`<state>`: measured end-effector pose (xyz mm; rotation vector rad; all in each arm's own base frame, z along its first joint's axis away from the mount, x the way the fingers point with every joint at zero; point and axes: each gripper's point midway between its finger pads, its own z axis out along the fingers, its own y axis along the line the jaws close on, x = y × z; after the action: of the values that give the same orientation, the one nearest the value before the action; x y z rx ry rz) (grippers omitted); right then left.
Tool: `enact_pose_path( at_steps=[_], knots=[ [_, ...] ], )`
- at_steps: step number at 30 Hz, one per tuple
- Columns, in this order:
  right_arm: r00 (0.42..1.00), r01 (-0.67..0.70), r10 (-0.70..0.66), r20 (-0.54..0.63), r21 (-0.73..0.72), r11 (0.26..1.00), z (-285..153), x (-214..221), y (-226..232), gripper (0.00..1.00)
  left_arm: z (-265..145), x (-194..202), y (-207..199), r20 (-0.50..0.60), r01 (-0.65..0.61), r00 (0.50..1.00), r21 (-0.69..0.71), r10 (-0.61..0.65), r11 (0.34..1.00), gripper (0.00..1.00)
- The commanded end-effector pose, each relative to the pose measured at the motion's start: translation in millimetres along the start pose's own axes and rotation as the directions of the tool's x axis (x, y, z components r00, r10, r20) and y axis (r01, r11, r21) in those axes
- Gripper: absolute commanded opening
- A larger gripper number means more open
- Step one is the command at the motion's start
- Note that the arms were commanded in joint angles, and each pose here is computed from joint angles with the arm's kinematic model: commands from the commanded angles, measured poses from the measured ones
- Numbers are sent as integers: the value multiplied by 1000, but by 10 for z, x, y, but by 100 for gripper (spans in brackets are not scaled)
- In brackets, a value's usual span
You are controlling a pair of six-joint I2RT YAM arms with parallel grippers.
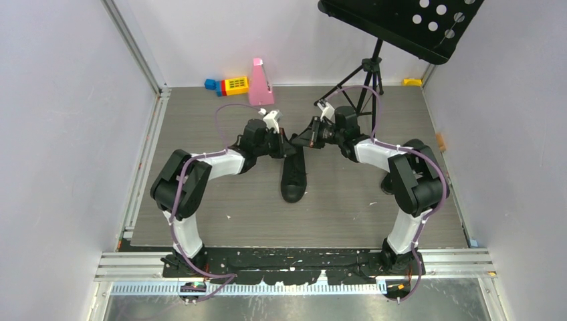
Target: Tie the shoes
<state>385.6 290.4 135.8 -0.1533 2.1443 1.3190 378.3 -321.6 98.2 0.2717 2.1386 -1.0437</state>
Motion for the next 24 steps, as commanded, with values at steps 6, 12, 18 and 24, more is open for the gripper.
enact_pose_path(
  at_steps=[6, 12, 18, 24],
  knots=[
    [997, 6, -5, 81, -19, 1000, -98, -234, 245, 0, 131, -360, -289, 175, -5, 984, 174, -26, 985, 0],
    [995, -31, 34, 96, -25, 999, -84, -241, 246, 0, 205, -285, -414, 136, 127, 973, 349, -184, 929, 0],
    [994, -41, 43, 100, -22, 999, -69, -224, 277, 0, 229, -225, -296, 78, 254, 944, 444, -320, 859, 0],
    [995, -32, 21, 97, 114, 993, -43, -166, 105, 0, 218, -154, -261, 12, 334, 924, 461, -382, 822, 0]
  ],
)
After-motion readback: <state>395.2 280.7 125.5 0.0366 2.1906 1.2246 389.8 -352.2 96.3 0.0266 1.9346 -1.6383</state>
